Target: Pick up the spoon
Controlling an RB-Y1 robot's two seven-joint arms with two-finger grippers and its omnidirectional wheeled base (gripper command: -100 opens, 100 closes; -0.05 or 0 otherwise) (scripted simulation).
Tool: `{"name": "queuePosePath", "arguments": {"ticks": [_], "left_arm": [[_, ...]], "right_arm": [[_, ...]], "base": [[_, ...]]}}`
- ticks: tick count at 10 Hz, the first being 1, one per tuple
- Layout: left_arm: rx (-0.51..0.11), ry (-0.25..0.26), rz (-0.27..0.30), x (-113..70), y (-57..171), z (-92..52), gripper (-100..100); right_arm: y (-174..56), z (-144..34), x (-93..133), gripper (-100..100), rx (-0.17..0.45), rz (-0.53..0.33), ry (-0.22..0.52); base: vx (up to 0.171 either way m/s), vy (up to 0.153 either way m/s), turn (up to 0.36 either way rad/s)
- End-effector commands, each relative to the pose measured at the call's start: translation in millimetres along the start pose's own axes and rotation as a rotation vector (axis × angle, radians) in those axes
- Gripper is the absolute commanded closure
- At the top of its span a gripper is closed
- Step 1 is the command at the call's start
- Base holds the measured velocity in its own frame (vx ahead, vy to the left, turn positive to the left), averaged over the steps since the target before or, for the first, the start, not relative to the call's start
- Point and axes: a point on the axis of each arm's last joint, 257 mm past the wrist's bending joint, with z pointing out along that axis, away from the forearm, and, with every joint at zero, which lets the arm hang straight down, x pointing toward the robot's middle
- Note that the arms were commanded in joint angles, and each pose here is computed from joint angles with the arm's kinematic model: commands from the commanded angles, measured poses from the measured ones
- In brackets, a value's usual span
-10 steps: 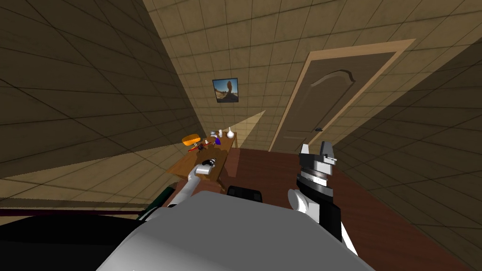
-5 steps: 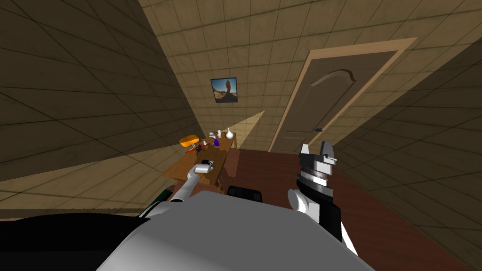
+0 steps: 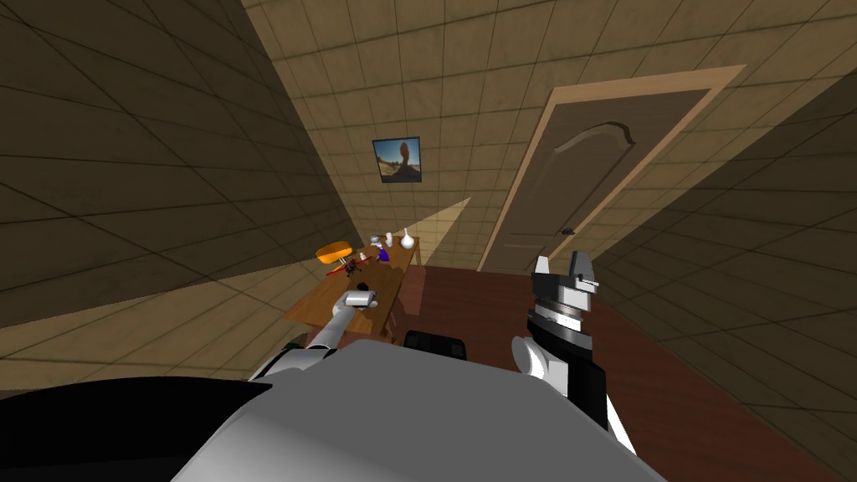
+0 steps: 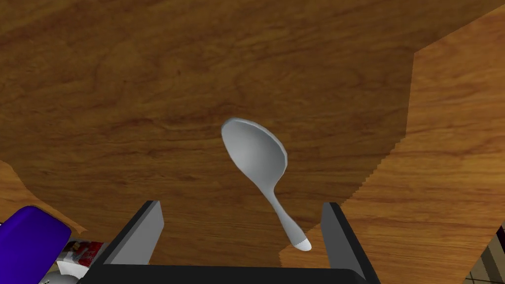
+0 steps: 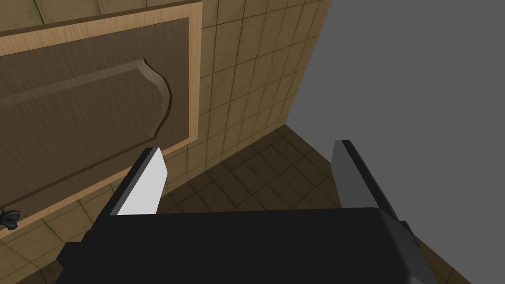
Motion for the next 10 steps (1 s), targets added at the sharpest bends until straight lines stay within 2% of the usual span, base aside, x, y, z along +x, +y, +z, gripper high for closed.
{"name": "queuePosePath", "arguments": {"ticks": [1,3,5,6,10], "left_arm": [[-0.064,0.025,0.0,-0.9,16,2.7,-100],[-0.112,0.046,0.0,-0.9,28,4.0,-100],[-0.186,0.081,-0.001,-2.8,46,4.5,-100],[-0.191,0.084,-0.001,-2.1,47,4.1,-100],[-0.304,0.142,-0.005,-7.9,75,-1.5,-100]], "right_arm": [[0,0.0,0,0,0.0,0.0,0.0],[0,0.0,0,0,0.0,0.0,0.0],[0,0.0,0,0,0.0,0.0,0.0],[0,0.0,0,0,0.0,0.0,0.0],[0,0.0,0,0,0.0,0.0,0.0]], "base": [[0.062,0.013,-0.006],[0.059,0.02,-0.008],[0.06,0.024,-0.007],[0.05,0.022,-0.005],[0.051,0.025,-0.006]]}}
